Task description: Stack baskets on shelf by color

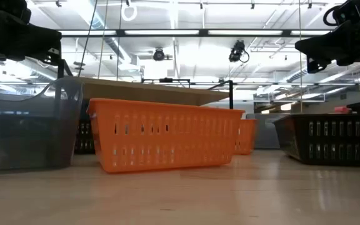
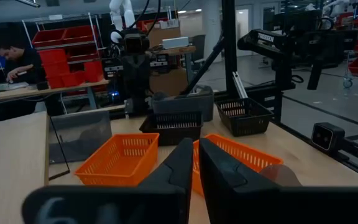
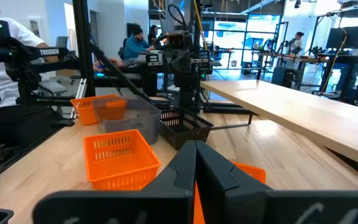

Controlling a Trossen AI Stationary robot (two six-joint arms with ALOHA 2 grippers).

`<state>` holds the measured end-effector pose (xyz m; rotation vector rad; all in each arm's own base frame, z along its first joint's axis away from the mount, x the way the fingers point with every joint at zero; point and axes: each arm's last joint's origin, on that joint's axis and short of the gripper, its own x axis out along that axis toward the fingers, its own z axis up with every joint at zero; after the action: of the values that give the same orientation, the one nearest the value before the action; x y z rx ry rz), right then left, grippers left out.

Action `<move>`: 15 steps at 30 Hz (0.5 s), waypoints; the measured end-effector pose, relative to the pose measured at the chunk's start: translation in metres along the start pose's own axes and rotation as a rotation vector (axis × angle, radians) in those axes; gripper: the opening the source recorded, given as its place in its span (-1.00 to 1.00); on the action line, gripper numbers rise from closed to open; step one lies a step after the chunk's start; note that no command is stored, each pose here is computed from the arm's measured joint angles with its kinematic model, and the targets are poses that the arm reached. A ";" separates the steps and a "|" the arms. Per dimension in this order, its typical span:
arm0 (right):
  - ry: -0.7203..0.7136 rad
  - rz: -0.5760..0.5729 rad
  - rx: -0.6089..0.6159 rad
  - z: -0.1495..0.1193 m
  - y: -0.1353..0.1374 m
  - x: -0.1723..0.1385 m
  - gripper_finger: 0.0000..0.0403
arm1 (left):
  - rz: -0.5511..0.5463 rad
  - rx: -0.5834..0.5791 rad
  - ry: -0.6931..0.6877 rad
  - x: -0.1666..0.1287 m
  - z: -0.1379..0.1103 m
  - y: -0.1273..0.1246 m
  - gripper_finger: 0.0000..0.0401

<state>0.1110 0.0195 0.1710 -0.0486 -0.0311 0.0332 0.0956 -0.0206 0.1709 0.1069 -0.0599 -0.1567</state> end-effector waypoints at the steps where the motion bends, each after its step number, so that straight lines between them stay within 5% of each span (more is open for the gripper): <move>1: 0.000 0.000 0.000 0.000 0.000 0.000 -0.94 | 0.000 0.000 0.000 0.000 0.000 0.000 -0.84; 15: -0.001 0.000 0.000 0.000 0.000 0.000 -0.94 | 0.000 0.000 0.000 0.000 0.000 0.000 -0.83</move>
<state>0.1110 0.0195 0.1710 -0.0484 -0.0317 0.0327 0.0956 -0.0206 0.1709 0.1069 -0.0599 -0.1567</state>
